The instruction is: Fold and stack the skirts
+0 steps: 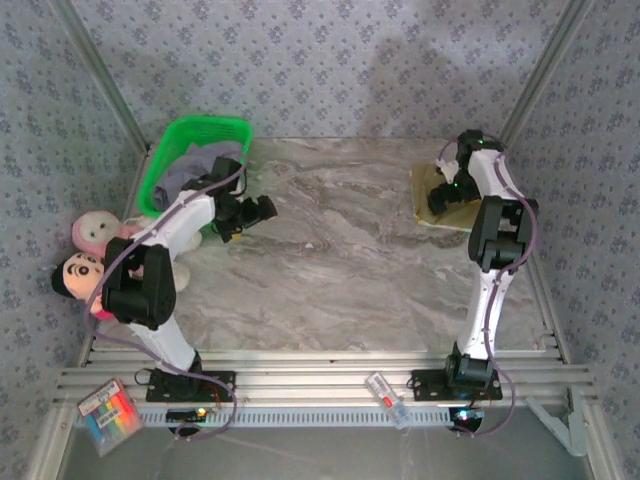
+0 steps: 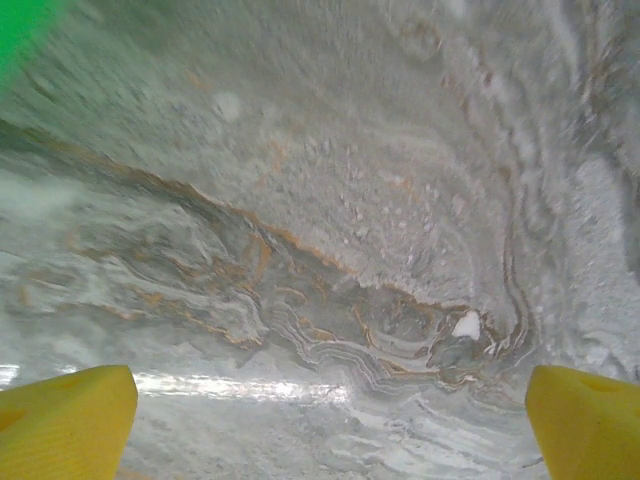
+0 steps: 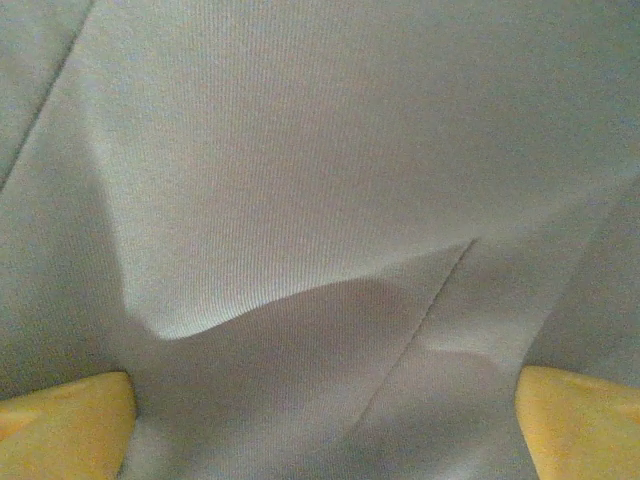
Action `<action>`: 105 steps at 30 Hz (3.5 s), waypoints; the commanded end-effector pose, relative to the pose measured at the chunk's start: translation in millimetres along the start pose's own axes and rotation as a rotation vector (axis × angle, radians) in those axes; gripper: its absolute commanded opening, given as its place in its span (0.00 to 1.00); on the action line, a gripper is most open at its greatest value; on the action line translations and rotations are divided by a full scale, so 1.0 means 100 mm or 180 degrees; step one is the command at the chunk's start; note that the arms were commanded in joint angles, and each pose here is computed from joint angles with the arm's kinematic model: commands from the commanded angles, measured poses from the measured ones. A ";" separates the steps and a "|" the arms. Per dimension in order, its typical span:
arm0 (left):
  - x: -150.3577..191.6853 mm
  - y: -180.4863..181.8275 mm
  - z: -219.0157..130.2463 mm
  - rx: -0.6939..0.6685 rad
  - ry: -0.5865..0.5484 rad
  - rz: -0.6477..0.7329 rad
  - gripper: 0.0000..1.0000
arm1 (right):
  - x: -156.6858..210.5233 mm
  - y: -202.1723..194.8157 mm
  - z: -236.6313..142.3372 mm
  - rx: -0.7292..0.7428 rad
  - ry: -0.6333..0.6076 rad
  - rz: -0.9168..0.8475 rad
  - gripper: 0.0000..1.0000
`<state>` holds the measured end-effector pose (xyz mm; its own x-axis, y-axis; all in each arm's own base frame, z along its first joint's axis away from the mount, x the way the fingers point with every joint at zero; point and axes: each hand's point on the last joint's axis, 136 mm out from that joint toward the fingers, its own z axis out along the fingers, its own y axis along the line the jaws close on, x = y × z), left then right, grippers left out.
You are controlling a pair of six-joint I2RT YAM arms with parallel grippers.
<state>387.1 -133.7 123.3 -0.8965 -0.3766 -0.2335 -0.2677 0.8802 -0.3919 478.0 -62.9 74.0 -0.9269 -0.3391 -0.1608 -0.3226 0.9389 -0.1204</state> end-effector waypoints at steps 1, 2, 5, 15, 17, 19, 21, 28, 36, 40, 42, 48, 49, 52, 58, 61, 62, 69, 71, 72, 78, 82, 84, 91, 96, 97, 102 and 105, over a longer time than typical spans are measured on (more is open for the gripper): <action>-0.35 -0.01 -0.44 0.0011 -0.0406 0.0100 1.00 | -0.22 -0.10 -0.62 0.0184 -0.0613 0.0100 1.00; -0.44 0.01 -0.50 -0.0004 -0.0473 0.0093 1.00 | -0.27 -0.15 -0.74 0.0326 -0.0779 0.0183 1.00; -0.68 0.13 -0.61 -0.0118 -0.0638 0.0067 1.00 | -0.38 -0.23 -1.20 0.0680 -0.1350 0.0539 1.00; -1.53 0.82 -0.39 -0.0933 -0.0775 -0.0096 0.99 | 0.08 0.12 -2.02 -0.0299 -0.2733 0.2416 1.00; -1.68 0.98 -0.29 -0.0989 -0.0754 -0.0188 0.96 | 0.21 0.24 -1.94 -0.0661 -0.2830 0.2744 1.00; -1.86 1.07 -0.23 -0.0990 -0.0776 -0.0235 0.95 | 0.26 0.40 -1.93 -0.1068 -0.2906 0.2799 1.00; -1.99 1.15 -0.12 -0.0959 -0.0725 -0.0236 0.92 | 0.31 0.49 -1.93 -0.1161 -0.2868 0.2775 1.00; -2.21 1.31 0.37 -0.0686 -0.0467 -0.0348 0.74 | 0.58 0.43 -1.98 -0.0981 -0.2782 0.2792 1.00; -2.33 1.09 0.28 -0.0369 -0.0545 -0.0333 0.01 | 0.83 0.35 -1.91 -0.1312 -0.2917 0.3168 1.00; -2.47 0.80 -0.25 -0.0132 -0.0899 -0.0146 0.00 | 0.77 0.48 -1.93 -0.1694 -0.3092 0.3151 1.00; -2.51 0.57 -0.57 0.0097 -0.1088 -0.0037 0.00 | 0.73 0.58 -1.99 -0.1732 -0.3186 0.2969 1.00; -2.44 -0.26 -1.51 0.0654 -0.1615 0.0461 0.00 | 0.64 0.71 -2.11 -0.1415 -0.3405 0.2709 1.00; -2.39 -0.44 -1.66 0.0745 -0.1690 0.0591 0.00 | 0.62 0.72 -2.12 -0.1391 -0.3445 0.2694 1.00; -2.18 -0.93 -1.95 0.0905 -0.1798 0.1006 0.00 | 0.56 0.77 -2.15 -0.1380 -0.3495 0.2639 1.00; -1.53 -1.83 -2.07 0.0997 -0.1753 0.1986 0.00 | 0.44 0.99 -2.15 -0.1350 -0.3423 0.2314 1.00; -1.19 -2.14 -1.89 0.1073 -0.1557 0.2255 0.00 | 0.39 1.09 -2.15 -0.1342 -0.3328 0.2193 1.00; -1.09 -2.22 -1.82 0.1112 -0.1483 0.2306 0.00 | 0.38 1.11 -2.14 -0.1333 -0.3313 0.2179 1.00; -0.50 -2.66 -1.27 0.1303 -0.0945 0.2344 0.00 | 0.21 1.41 -2.10 -0.1456 -0.3336 0.1905 1.00; -0.29 -2.70 -0.94 0.1251 -0.0702 0.2358 0.00 | 0.18 1.46 -2.03 -0.1457 -0.3307 0.1931 1.00; -0.19 -2.69 -0.76 0.1185 -0.0577 0.2354 0.00 | 0.17 1.47 -2.00 -0.1480 -0.3286 0.1953 1.00; 0.41 -2.63 0.01 0.1105 0.0074 0.2208 0.00 | 0.11 1.63 -1.78 -0.1704 -0.3088 0.1864 1.00; 0.61 -2.56 0.25 0.1130 0.0364 0.2008 0.03 | 0.09 1.80 -1.55 -0.1660 -0.2874 0.1801 1.00; 0.67 -2.50 0.32 0.1119 0.0416 0.1977 0.07 | 0.08 1.86 -1.46 -0.1628 -0.2789 0.1832 1.00; 0.76 -2.14 0.39 0.1173 0.0467 0.1716 0.09 | 0.02 2.31 -1.23 -0.1853 -0.2551 0.1465 1.00; 0.86 -2.01 0.12 0.1541 0.0293 0.1821 0.68 | -0.03 2.32 -1.17 -0.1822 -0.2525 0.1643 1.00; 0.84 -1.95 0.05 0.1575 0.0191 0.1809 0.79 | -0.04 2.32 -1.15 -0.1805 -0.2535 0.1623 1.00; 0.44 -1.35 -0.17 0.1241 -0.0489 0.1282 1.00 | -0.11 2.51 -1.10 -0.1441 -0.2285 0.1020 1.00; 0.20 -0.86 -0.18 0.0916 -0.0712 0.0745 1.00 | -0.19 2.76 -1.13 -0.1117 -0.2142 0.0395 1.00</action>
<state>363.1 -249.5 169.5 -0.8665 -0.0898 -0.4910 0.2208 0.8132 -0.5385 386.4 196.0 149.1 -0.7076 0.1210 -0.6962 -0.2644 0.8683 0.4196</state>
